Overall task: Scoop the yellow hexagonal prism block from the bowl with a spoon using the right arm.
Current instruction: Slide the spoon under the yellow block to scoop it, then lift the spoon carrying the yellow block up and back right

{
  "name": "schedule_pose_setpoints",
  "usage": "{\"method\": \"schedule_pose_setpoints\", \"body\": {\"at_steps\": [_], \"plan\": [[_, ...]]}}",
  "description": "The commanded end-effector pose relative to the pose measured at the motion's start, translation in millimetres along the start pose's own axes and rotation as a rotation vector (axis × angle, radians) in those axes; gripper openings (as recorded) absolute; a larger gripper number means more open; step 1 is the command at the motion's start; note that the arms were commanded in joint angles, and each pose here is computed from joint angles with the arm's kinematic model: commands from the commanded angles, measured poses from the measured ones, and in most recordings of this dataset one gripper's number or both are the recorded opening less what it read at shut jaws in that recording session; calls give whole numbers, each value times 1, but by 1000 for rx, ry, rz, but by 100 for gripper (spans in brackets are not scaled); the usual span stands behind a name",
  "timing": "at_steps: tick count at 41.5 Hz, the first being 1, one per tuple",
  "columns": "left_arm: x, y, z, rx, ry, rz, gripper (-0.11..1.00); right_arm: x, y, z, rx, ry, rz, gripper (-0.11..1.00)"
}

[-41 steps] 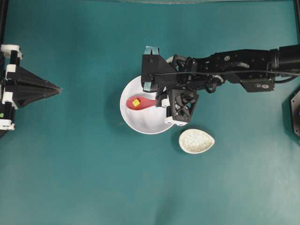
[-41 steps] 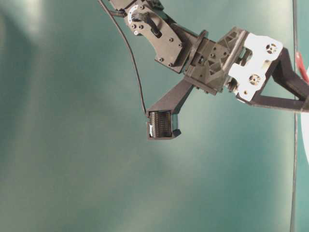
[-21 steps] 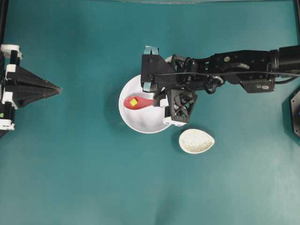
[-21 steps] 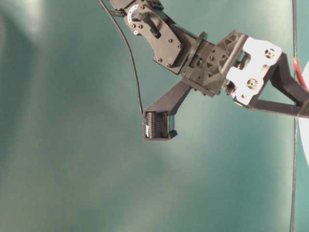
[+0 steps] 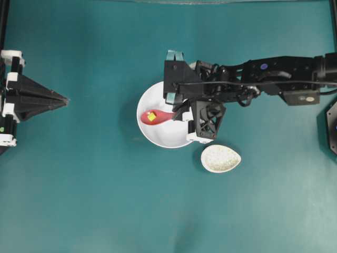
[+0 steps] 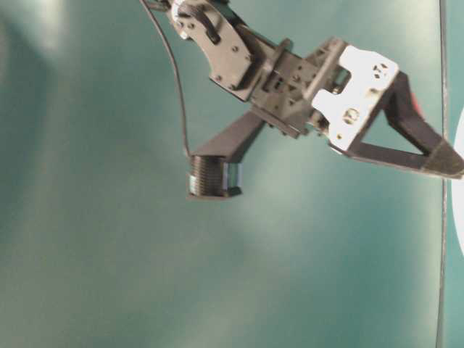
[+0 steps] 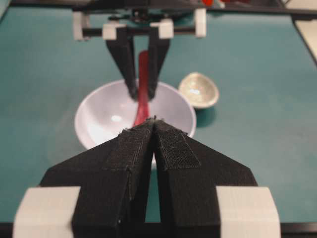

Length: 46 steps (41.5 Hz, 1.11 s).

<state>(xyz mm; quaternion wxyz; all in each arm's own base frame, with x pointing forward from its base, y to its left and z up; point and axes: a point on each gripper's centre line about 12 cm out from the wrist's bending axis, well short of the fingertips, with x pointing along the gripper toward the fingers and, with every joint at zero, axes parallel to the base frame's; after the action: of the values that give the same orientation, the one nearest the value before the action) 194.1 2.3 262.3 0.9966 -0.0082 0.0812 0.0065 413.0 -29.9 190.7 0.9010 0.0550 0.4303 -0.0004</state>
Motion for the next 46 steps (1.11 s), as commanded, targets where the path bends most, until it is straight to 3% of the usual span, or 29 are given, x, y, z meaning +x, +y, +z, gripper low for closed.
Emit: {"method": "schedule_pose_setpoints", "body": {"at_steps": [1,21,46], "plan": [[2,0,8,0,-18,1,1,-19,3,12,-10,-62,0,24],[2,0,8,0,-18,1,1,-72,8,16,-36,-165,-7,24],[2,0,8,0,-18,1,1,-139,6,-2,-114,-328,-72,24]]}}
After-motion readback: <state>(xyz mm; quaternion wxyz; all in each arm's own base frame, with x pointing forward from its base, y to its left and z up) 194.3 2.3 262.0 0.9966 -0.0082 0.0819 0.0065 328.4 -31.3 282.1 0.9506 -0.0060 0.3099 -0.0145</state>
